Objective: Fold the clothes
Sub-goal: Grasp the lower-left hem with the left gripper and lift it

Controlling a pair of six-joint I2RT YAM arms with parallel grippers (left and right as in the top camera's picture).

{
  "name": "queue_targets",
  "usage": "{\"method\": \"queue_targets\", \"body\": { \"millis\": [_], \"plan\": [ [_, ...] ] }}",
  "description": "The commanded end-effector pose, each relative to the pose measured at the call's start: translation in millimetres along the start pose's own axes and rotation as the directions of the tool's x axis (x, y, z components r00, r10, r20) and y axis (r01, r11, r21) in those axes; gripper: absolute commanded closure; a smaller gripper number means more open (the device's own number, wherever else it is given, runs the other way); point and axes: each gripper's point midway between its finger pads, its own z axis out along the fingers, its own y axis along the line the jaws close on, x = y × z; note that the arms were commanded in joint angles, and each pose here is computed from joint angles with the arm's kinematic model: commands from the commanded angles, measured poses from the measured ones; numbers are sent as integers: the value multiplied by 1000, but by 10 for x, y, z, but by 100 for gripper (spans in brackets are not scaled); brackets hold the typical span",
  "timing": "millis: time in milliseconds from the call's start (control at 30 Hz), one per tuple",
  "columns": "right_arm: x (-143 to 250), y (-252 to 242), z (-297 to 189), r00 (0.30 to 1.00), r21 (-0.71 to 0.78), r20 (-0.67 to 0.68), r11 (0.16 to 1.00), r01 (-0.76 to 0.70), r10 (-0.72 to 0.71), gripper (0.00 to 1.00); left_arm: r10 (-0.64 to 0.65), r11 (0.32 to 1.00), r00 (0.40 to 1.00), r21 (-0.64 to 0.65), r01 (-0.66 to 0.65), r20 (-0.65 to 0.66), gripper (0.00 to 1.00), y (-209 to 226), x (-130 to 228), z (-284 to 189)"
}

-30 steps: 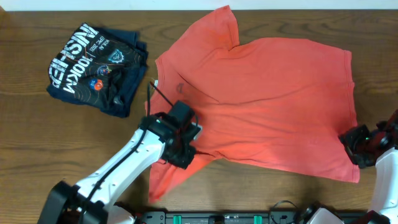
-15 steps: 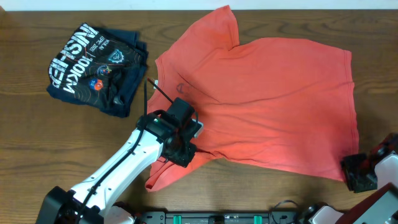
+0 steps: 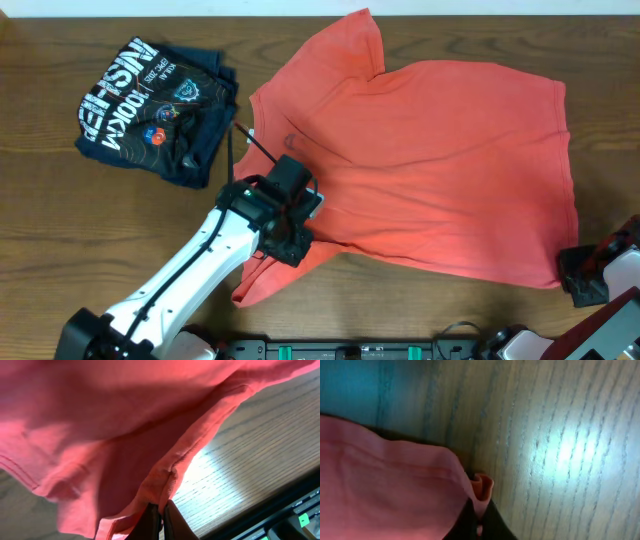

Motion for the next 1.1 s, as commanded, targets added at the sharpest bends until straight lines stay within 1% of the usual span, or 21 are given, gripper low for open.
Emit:
{"method": "queue_targets", "body": {
  "millis": [0, 100, 233, 433, 533, 667, 833, 967, 1033, 1067],
  "plan": [
    [129, -177, 83, 999, 68, -42, 998, 6, -3, 99, 21, 1000, 998, -19, -20, 59, 94, -8, -90, -167],
    [140, -44, -1, 998, -8, -59, 999, 34, -35, 99, 25, 1000, 997, -19, -23, 77, 94, -24, -83, -255],
    [115, 121, -241, 998, -105, -52, 994, 32, -38, 99, 41, 999, 995, -24, -39, 86, 94, -49, -39, -420],
    [19, 159, -672, 999, -155, 27, 987, 37, -33, 99, 49, 998, 993, -38, -45, 105, 94, -88, 7, -747],
    [-18, 212, -928, 997, -212, 77, 976, 45, -29, 99, 50, 998, 993, -38, -46, 106, 95, -112, 19, -861],
    [-36, 179, -1112, 993, -220, 120, 974, 49, -23, 99, 46, 998, 996, -37, -43, 76, 94, -116, 94, -867],
    [-55, -65, -1095, 989, -93, 144, 995, 28, -15, 99, 71, 997, 997, -34, -71, 1, 94, -189, 275, -845],
    [-100, -36, -1105, 987, -109, 160, 994, 8, 10, 99, 109, 993, 994, -30, -110, -28, 94, -268, 348, -831],
    [-121, 37, -1117, 987, -149, 159, 989, -14, 38, 99, 118, 992, 993, -32, -119, -25, 94, -278, 340, -828],
    [-136, 119, -1127, 987, -190, 155, 982, -14, 44, 99, 119, 991, 993, -53, -120, -16, 94, -245, 315, -828]
  ]
}}
